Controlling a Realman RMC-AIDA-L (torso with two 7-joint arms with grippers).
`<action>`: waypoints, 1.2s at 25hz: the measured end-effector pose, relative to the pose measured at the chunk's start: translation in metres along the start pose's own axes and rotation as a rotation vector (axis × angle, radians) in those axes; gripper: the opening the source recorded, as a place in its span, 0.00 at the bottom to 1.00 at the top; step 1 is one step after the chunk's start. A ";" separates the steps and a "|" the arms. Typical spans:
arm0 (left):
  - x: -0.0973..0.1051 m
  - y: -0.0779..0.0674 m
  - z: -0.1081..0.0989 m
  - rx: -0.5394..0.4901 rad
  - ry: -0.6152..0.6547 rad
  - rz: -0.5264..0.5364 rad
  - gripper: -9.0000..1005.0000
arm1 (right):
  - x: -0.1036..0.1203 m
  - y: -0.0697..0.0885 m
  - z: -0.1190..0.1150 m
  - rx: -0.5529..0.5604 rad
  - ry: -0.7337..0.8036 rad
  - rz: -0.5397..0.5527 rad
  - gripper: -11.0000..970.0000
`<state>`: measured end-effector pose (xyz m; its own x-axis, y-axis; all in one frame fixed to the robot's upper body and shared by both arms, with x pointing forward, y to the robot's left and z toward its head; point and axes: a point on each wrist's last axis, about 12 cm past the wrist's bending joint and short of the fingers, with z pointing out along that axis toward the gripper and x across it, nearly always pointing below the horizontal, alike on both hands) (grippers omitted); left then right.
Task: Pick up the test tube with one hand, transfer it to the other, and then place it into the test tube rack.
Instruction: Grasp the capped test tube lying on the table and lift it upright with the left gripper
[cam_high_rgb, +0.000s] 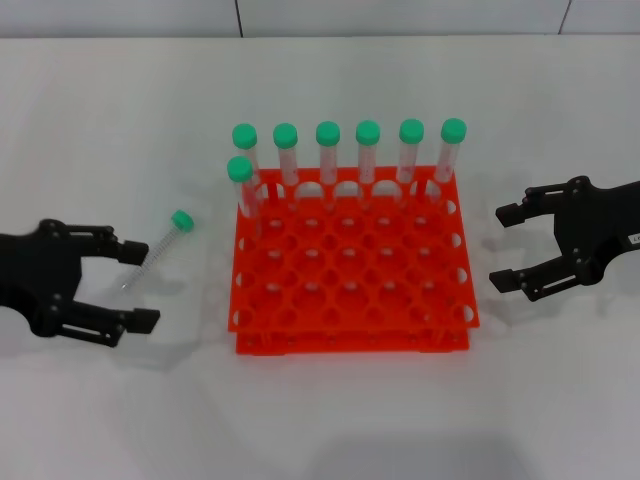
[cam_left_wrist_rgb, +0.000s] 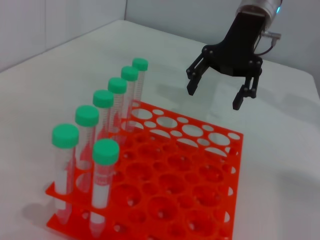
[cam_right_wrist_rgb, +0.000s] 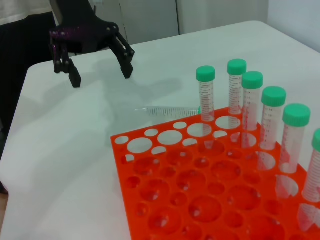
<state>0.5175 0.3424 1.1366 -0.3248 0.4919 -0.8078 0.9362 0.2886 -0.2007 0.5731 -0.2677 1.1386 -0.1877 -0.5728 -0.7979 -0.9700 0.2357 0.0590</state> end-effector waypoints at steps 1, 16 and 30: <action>-0.004 0.000 -0.003 -0.002 0.006 -0.004 0.88 | 0.000 0.000 0.000 0.000 0.000 0.000 0.90; -0.046 0.008 -0.025 -0.104 0.257 -0.371 0.88 | -0.001 -0.004 -0.002 0.028 0.008 -0.008 0.89; -0.051 0.030 -0.012 -0.303 0.534 -0.545 0.88 | -0.009 -0.006 0.006 0.023 0.019 -0.033 0.89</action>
<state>0.5608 0.3358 1.1789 -0.8153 0.5213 -0.2521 0.5765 0.7718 -0.2683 0.5819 -0.2593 1.1411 -0.1591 -0.5956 -0.7874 -0.9720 0.2341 0.0193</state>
